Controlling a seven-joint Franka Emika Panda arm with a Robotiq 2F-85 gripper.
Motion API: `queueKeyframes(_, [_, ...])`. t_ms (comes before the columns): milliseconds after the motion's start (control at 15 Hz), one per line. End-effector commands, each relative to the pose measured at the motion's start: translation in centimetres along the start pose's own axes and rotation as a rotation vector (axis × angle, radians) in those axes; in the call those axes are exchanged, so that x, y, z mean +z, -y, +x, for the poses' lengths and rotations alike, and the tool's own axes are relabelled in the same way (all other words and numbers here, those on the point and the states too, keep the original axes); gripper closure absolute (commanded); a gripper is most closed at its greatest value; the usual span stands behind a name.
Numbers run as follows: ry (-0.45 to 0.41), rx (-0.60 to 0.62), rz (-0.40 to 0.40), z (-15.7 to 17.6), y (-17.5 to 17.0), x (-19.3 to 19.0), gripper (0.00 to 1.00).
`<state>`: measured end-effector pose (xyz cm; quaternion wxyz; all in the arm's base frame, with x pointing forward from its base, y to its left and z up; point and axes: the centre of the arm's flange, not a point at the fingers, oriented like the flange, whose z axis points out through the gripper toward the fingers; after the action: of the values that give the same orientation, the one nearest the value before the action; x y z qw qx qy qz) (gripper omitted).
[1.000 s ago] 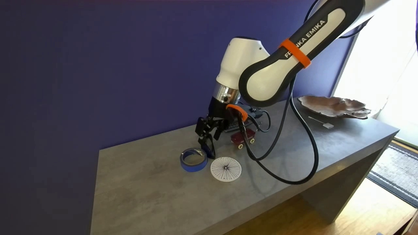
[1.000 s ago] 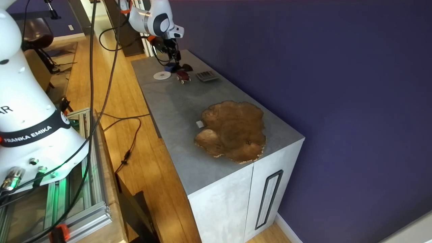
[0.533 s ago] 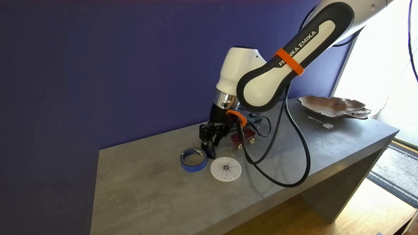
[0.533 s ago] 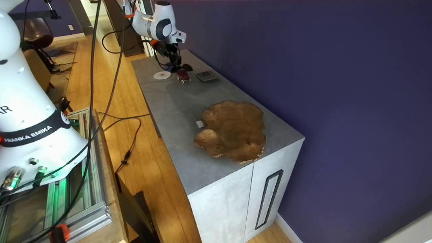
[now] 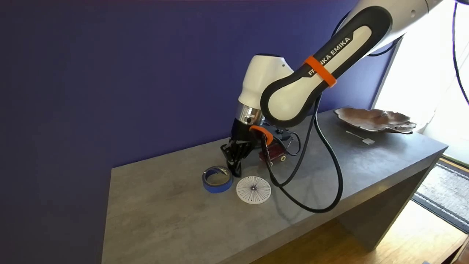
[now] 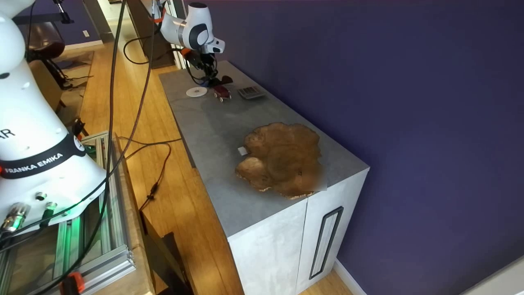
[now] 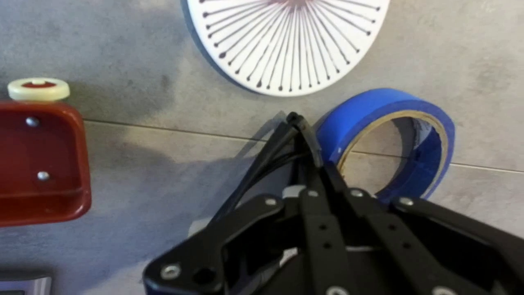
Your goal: Pick up the black shades and put them in the brown bowl
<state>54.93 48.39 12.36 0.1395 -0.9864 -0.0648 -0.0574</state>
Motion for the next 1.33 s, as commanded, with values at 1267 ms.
queueKeyframes(1267, [-0.54, 0.54, -0.095, -1.3, -19.8, -19.2, 0.99])
